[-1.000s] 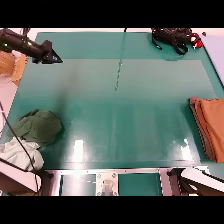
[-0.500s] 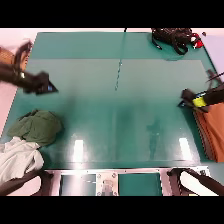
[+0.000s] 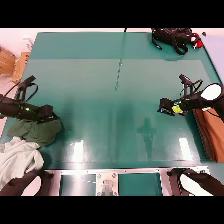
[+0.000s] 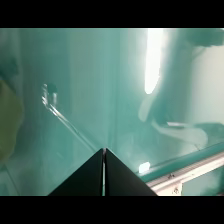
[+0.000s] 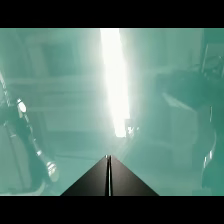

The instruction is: Fold the shirts.

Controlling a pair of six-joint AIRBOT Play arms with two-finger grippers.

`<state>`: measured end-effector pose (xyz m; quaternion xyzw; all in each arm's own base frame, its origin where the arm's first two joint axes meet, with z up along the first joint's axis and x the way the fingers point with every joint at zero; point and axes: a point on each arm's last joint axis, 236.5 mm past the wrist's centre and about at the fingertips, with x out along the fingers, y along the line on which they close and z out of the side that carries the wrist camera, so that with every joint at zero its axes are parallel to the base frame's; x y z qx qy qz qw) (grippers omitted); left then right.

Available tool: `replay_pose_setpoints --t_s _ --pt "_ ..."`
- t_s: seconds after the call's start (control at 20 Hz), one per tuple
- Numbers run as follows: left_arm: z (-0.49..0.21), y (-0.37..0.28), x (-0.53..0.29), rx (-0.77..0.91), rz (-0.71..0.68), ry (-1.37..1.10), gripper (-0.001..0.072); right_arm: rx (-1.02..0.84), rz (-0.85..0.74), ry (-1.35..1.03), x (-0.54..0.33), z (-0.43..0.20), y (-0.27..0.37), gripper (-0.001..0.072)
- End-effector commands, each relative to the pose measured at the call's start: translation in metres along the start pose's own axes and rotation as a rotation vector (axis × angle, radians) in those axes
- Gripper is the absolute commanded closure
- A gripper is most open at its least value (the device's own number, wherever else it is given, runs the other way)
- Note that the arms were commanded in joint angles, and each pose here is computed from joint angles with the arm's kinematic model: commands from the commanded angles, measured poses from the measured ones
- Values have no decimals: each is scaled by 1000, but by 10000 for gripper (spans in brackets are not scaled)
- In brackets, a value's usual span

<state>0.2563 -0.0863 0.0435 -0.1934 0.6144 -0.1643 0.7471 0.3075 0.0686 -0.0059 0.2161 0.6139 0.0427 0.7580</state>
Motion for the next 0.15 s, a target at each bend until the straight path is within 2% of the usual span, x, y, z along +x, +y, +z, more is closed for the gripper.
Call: replay_pose_setpoints --t_s 0.0,0.1 --pt "3 5 1 3 18 -26 684 -9 6 -1 2 -1 4 700" --pt "3 5 1 3 18 -26 684 -9 6 -1 2 -1 4 700"
